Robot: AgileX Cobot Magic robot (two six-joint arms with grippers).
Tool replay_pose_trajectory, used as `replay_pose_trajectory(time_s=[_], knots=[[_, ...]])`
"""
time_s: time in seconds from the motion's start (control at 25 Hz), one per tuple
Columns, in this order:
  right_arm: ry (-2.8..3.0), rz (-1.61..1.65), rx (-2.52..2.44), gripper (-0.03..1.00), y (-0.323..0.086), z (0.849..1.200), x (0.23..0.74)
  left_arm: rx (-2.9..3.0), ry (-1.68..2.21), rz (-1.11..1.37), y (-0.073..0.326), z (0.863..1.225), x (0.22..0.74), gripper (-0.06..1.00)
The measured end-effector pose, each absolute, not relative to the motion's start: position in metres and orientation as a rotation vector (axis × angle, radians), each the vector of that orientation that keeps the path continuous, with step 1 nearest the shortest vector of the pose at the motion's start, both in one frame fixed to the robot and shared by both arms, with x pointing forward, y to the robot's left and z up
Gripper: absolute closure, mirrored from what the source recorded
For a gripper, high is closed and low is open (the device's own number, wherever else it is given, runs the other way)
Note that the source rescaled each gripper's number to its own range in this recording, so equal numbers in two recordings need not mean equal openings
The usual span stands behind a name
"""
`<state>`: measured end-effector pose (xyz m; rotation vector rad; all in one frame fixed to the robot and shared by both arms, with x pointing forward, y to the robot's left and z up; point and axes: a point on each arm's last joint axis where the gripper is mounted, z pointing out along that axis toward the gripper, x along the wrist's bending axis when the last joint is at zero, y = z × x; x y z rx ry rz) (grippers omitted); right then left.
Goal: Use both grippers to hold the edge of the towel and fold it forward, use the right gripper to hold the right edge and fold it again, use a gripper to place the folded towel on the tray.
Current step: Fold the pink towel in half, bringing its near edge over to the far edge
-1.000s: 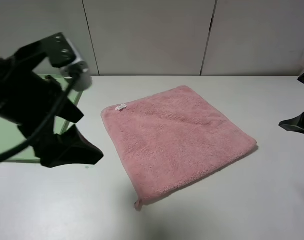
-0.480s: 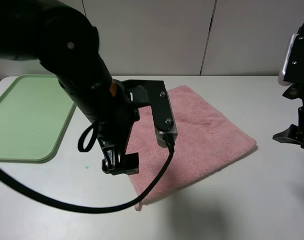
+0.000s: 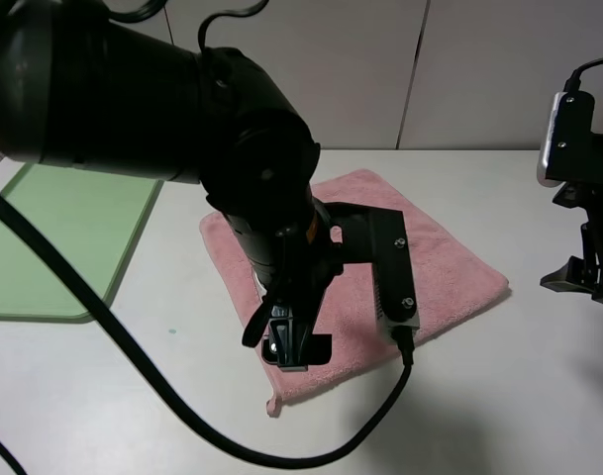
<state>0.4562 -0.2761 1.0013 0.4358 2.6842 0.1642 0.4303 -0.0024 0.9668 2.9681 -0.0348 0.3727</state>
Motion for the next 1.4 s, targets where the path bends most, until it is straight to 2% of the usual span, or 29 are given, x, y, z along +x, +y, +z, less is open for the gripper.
replay_pose_trajectory(time_s=[0.2,0.44,1.12,1.4], knots=[[2.650,0.172,0.421,-0.03,-0.276,1.003,0.460,2.991,0.104,0.339,-0.004,0.961,0.427,-0.04],[2.657,0.148,0.328,-0.03,-0.276,1.001,0.462,3.063,0.148,0.273,-0.007,0.937,0.426,-0.04],[2.820,0.076,0.192,-0.03,-0.274,0.947,0.488,3.075,0.208,0.167,-0.020,0.908,0.414,-0.04],[2.803,0.078,0.180,-0.03,-0.273,0.942,0.492,3.081,0.286,0.156,-0.021,0.901,0.414,-0.04]])
